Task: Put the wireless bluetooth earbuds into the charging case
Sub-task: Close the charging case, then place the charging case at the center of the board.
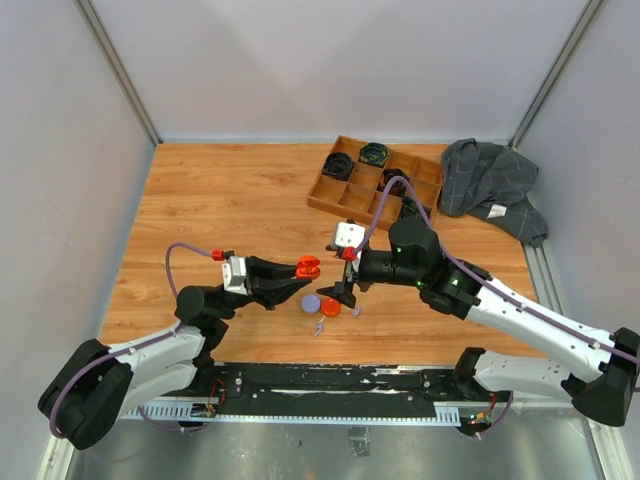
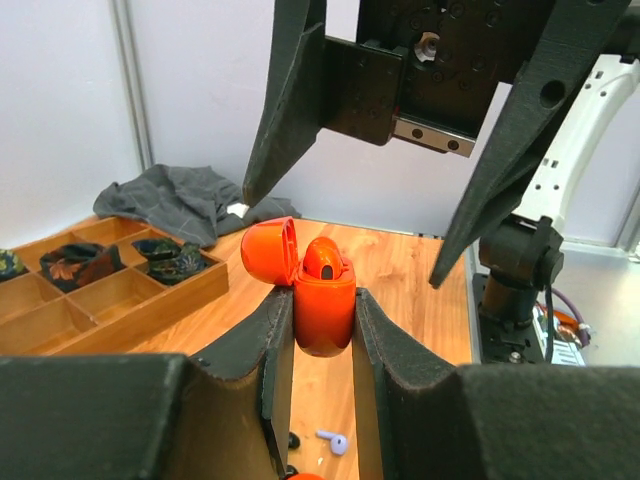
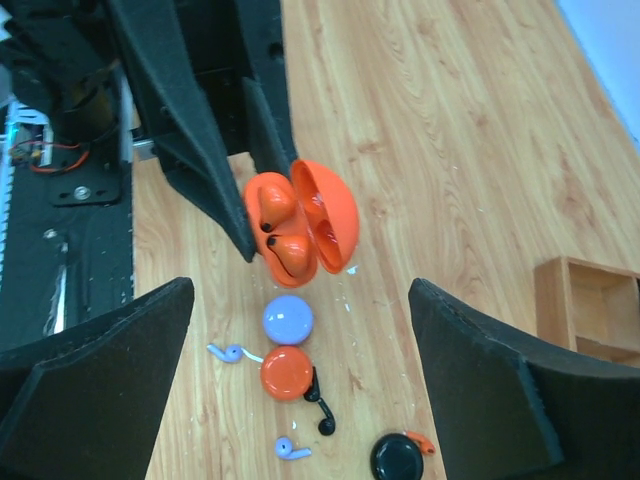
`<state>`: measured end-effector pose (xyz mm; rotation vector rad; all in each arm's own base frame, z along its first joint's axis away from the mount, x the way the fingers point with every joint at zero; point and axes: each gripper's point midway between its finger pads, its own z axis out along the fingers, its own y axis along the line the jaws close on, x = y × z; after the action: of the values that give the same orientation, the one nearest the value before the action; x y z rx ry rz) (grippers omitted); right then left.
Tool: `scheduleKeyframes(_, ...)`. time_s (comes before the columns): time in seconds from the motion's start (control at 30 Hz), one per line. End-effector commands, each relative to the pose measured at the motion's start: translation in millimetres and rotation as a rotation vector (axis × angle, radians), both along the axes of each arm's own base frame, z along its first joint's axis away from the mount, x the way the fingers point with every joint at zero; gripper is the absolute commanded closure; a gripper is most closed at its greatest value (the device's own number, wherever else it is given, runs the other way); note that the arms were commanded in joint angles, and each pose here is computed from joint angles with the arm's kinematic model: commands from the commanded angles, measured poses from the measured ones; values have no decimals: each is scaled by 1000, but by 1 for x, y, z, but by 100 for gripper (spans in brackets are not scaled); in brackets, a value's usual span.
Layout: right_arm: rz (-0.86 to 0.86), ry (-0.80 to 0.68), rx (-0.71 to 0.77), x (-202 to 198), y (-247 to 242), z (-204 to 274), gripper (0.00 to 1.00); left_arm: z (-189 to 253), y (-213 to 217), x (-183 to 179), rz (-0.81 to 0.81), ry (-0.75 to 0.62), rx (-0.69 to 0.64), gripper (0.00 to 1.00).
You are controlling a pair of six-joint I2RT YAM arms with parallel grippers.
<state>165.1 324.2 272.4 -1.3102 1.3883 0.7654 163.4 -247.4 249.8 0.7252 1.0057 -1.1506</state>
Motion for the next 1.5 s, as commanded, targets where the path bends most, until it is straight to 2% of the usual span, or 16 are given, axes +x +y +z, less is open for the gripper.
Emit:
scheduleKeyframes(0.0, 148, 17, 18, -17, 3, 10, 9, 13, -9, -9, -72, -75, 14, 100)
scheduleKeyframes(0.3, 194, 59, 3, -13, 11, 1, 7, 13, -14, -3, -82, -48, 13, 99)
scheduleKeyframes(0.67, 186, 85, -23, -12, 8, -12, 12, -13, -15, 42, 79, 164, 74, 99)
scheduleKeyframes(0.9, 94, 74, -46, 2, 1, -19, 12, -23, -14, 50, 111, 247, 85, 97)
scheduleKeyframes(1.03, -62, 52, -29, 23, -10, -22, 11, -47, -7, 74, 231, 396, 131, 96)
scheduleKeyframes(1.2, -280, 39, -9, 51, -31, -31, 9, -81, 15, 109, 385, 650, 151, 95)
scheduleKeyframes(1.47, -560, 18, -25, 81, -68, -67, 9, -139, 59, 157, 609, 976, 174, 90)
